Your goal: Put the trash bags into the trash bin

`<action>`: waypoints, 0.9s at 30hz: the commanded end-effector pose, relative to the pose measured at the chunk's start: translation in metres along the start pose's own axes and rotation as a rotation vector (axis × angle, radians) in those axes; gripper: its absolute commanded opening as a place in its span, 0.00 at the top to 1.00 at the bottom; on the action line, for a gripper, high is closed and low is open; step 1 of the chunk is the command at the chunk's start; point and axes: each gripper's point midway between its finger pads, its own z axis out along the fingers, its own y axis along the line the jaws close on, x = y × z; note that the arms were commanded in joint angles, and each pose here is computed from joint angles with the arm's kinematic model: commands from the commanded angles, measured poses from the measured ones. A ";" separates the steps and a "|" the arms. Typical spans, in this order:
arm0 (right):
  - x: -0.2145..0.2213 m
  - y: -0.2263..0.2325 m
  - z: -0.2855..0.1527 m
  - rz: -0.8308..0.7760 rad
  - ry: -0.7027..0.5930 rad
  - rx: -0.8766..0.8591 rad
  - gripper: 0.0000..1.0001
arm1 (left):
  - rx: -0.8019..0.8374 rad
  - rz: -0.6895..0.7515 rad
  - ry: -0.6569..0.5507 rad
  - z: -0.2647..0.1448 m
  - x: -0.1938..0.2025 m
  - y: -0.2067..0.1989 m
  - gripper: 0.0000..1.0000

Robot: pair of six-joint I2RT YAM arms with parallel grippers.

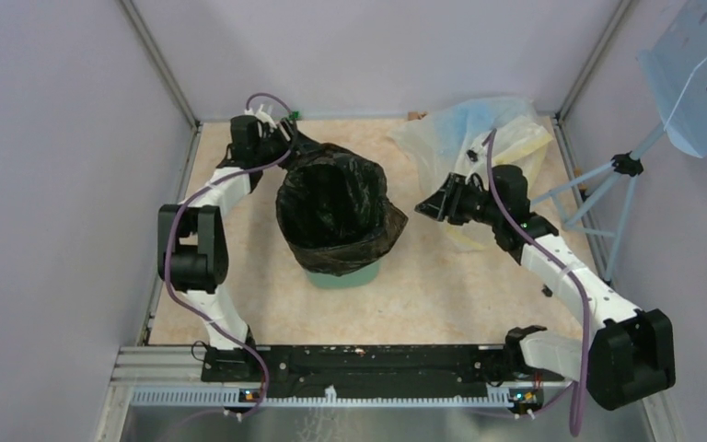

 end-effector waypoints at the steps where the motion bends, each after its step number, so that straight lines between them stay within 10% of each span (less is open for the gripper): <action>1: -0.025 0.050 -0.001 -0.047 -0.017 -0.228 0.50 | 0.006 0.114 -0.091 -0.049 -0.031 -0.030 0.37; 16: 0.007 0.054 0.025 0.149 0.118 -0.386 0.44 | -0.201 0.111 -0.196 -0.164 0.011 -0.017 0.09; 23: 0.039 0.053 0.030 0.208 0.196 -0.414 0.99 | -0.166 0.108 -0.169 -0.185 0.044 -0.028 0.08; 27: 0.058 0.037 0.041 0.227 0.220 -0.355 1.00 | -0.182 0.082 -0.154 -0.193 0.061 -0.022 0.10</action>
